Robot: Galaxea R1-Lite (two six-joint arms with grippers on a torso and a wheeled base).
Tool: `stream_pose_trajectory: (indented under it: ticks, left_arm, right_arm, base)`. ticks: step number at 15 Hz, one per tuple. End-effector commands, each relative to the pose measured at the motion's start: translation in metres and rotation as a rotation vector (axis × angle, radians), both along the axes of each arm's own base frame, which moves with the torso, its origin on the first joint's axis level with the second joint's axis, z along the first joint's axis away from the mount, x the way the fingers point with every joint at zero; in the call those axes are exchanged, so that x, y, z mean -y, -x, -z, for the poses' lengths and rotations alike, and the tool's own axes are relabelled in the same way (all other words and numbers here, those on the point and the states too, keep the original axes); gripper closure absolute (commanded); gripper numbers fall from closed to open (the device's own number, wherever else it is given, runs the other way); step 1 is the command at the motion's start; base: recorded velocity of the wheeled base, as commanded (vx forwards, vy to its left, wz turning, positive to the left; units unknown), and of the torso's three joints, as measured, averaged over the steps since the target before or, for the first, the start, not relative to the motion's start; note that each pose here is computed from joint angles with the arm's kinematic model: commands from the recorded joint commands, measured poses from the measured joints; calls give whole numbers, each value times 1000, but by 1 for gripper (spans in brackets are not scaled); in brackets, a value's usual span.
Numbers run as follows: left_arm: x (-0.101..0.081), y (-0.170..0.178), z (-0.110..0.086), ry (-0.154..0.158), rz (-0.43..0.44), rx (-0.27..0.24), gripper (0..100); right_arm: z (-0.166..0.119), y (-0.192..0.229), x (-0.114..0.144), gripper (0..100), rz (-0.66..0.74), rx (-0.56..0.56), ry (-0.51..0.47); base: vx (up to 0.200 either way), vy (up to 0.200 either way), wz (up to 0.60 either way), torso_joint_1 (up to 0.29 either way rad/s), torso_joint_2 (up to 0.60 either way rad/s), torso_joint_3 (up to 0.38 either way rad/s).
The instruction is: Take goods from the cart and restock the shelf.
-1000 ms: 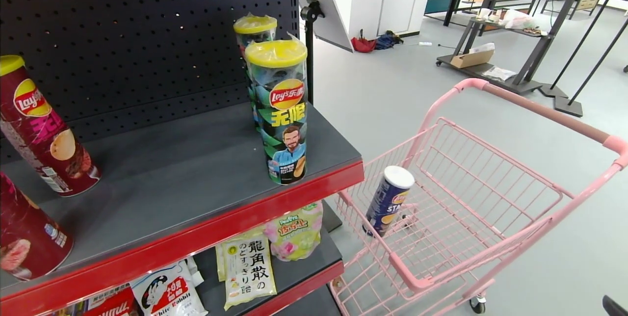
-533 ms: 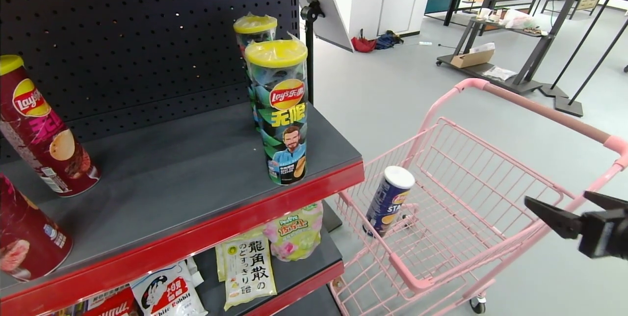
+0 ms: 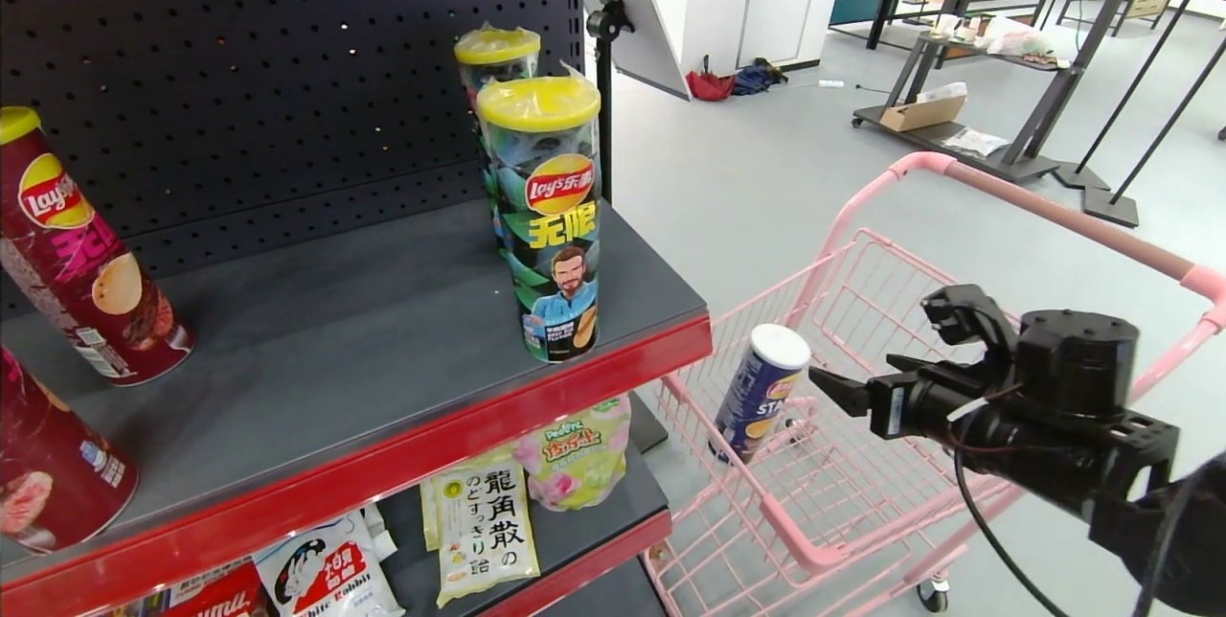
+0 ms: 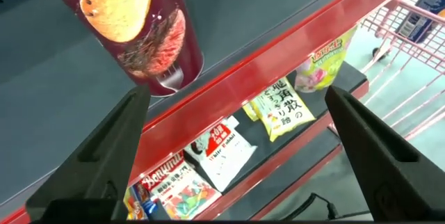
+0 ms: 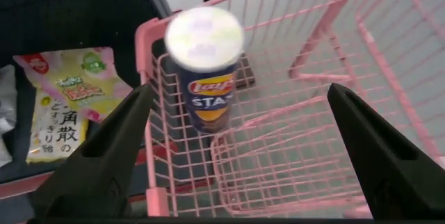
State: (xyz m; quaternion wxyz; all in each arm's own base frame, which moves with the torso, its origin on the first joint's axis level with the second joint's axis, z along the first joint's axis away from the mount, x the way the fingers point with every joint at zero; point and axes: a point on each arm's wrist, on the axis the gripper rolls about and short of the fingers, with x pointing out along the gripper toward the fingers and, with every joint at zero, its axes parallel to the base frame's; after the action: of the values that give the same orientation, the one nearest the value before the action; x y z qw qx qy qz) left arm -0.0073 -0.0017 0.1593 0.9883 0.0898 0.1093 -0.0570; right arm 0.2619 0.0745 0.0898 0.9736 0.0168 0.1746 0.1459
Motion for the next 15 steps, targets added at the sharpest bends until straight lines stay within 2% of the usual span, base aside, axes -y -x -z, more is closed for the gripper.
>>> stream_pose_trajectory:
  ticks: [1, 5, 12, 15]
  left_arm:
    - [0, -3, -1, 0, 0, -17, 0]
    - [0, -4, -1, -2, -1, -22, 0]
    - [0, -5, 0, -5, 0, -31, 0]
    - [0, -5, 0, -7, -2, -31, 0]
  right_arm:
    - [27, -15, -20, 0, -48, -76, -2]
    - [45, -20, -27, 0, -65, -111, -1]
    - [76, -39, -31, 0, -73, -77, -19]
    - [80, -52, -26, 0, -53, -49, -29]
  base:
    - [0, 0, 0, 0, 0, 0]
    - [0, 0, 0, 0, 0, 0]
    - [0, 0, 0, 0, 0, 0]
    - [0, 0, 0, 0, 0, 0]
